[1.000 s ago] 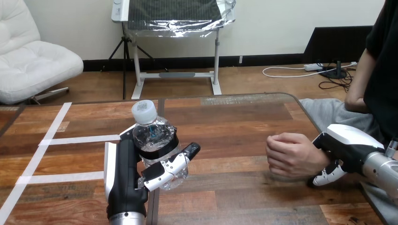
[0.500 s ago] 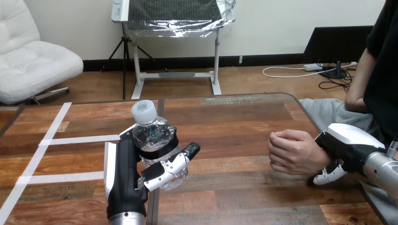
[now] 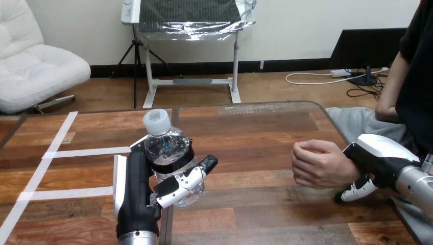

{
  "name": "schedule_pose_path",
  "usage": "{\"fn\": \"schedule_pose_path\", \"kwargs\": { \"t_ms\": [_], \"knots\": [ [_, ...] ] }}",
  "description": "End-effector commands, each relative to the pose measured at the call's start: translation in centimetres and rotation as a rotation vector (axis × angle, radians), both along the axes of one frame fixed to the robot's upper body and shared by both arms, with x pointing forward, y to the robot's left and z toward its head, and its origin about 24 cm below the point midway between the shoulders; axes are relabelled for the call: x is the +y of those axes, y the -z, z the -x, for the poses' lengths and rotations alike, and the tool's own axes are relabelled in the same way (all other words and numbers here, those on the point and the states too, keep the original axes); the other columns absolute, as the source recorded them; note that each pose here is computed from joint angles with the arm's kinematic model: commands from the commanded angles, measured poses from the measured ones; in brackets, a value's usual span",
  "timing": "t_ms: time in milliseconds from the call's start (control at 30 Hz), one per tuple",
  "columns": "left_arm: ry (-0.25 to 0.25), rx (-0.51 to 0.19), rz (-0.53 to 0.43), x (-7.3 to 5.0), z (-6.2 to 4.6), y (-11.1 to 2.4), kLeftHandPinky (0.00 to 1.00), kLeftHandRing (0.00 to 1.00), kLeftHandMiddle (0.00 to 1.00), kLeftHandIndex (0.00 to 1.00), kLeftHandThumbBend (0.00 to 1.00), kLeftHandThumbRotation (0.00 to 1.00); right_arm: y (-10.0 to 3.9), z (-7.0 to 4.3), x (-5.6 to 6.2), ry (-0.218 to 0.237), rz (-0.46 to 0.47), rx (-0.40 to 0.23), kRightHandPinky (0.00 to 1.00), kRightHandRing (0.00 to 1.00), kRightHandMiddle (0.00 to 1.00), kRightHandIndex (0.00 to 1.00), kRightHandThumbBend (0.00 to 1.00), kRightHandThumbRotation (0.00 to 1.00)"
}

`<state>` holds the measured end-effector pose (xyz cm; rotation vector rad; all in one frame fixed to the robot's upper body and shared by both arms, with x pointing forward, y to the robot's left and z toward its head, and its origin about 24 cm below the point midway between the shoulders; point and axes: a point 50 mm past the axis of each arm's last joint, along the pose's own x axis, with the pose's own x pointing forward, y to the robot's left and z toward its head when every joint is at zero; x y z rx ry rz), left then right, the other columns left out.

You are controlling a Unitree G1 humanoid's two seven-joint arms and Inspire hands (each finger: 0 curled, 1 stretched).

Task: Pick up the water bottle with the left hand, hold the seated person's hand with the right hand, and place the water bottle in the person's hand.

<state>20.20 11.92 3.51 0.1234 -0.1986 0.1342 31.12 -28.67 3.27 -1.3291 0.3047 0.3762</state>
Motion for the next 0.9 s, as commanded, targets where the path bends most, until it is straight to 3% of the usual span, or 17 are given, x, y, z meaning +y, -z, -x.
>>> {"fn": "schedule_pose_path", "kwargs": {
  "t_ms": [0, 500, 533, 867],
  "knots": [
    [-0.002, -0.131, 0.024, -0.4, -1.1, -2.5, 0.33, 0.38, 0.43, 0.43, 0.66, 0.0, -0.5, -0.3, 0.0, 0.005, 0.018, -0.027, 0.23, 0.31, 0.4, 0.43, 0.75, 0.0],
    [0.0, -0.128, 0.026, -0.4, -1.1, -2.5, 0.33, 0.38, 0.43, 0.43, 0.66, 0.0, -0.6, -0.1, -1.2, 0.088, 0.079, 0.008, 0.34, 0.44, 0.54, 0.53, 0.77, 0.0],
    [0.001, -0.128, 0.028, -0.4, -1.1, -2.5, 0.33, 0.38, 0.43, 0.44, 0.66, 0.0, -0.7, 0.0, -1.3, 0.098, 0.087, 0.014, 0.41, 0.51, 0.61, 0.57, 0.77, 0.0],
    [0.003, -0.131, 0.033, -0.4, -1.1, -2.5, 0.32, 0.38, 0.43, 0.44, 0.66, 0.0, -0.8, 0.2, -1.6, 0.133, 0.091, 0.035, 0.53, 0.61, 0.69, 0.62, 0.75, 0.0]
  ]
}}
